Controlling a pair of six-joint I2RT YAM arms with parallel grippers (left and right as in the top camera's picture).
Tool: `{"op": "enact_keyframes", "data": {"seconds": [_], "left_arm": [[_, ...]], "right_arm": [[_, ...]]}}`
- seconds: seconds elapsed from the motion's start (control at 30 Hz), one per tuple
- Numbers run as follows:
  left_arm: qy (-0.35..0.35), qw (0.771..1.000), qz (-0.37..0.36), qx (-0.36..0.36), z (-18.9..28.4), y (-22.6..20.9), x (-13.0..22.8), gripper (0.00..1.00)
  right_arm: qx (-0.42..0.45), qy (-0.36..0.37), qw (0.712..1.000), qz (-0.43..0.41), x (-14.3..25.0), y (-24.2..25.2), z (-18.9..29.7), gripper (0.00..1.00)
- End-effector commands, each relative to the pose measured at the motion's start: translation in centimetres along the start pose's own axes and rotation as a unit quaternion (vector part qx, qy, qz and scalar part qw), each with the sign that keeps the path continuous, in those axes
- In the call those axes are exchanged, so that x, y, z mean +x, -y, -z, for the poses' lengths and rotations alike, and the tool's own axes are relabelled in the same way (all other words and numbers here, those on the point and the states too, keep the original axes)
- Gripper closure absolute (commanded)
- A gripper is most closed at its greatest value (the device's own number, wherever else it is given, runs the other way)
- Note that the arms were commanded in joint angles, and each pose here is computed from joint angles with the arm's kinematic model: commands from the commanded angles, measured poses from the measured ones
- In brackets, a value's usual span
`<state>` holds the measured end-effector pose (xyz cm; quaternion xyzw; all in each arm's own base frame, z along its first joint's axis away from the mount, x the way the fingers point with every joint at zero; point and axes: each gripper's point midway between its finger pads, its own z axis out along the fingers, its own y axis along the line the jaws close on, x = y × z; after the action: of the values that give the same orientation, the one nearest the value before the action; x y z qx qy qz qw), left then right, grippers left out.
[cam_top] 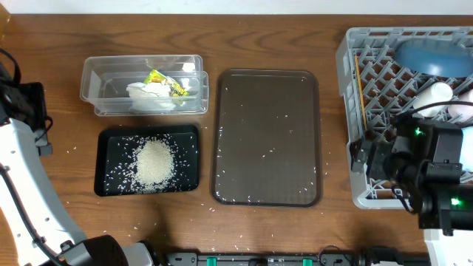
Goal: Sort waste into correct bins and load items into the dishwasher rack
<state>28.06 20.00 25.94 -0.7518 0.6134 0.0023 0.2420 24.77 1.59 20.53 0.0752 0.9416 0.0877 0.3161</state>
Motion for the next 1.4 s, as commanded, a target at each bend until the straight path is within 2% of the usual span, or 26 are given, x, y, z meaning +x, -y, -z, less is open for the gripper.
{"op": "enact_keyframes", "data": {"seconds": [0.0, 0.27, 0.47, 0.63, 0.93, 1.37], "left_arm": [[0.003, 1.000, 0.007, -0.003, 0.0, -0.1, -0.3, 0.08], [0.003, 1.000, 0.007, -0.003, 0.0, -0.1, -0.3, 0.08], [0.003, 1.000, 0.007, -0.003, 0.0, -0.1, -0.3, 0.08], [0.003, 1.000, 0.007, -0.003, 0.0, -0.1, -0.3, 0.08], [0.003, 1.000, 0.007, -0.003, 0.0, -0.1, -0.3, 0.08], [0.003, 1.000, 0.007, -0.003, 0.0, -0.1, -0.3, 0.08]], "right_arm": [[-0.002, 0.024, 0.999, 0.022, 0.2, -0.1, -1.1, 0.01], [-0.040, 0.169, 0.983, 0.066, -0.3, -0.8, -4.9, 0.01], [-0.074, 0.318, 0.941, 0.085, -0.4, -1.2, -5.3, 0.01], [-0.105, 0.404, 0.898, 0.137, 0.9, -2.1, -4.6, 0.01], [-0.091, 0.401, 0.892, 0.189, 1.8, -2.3, -4.6, 0.01], [-0.045, 0.355, 0.914, 0.193, 4.3, -0.2, -5.9, 0.01]]}}
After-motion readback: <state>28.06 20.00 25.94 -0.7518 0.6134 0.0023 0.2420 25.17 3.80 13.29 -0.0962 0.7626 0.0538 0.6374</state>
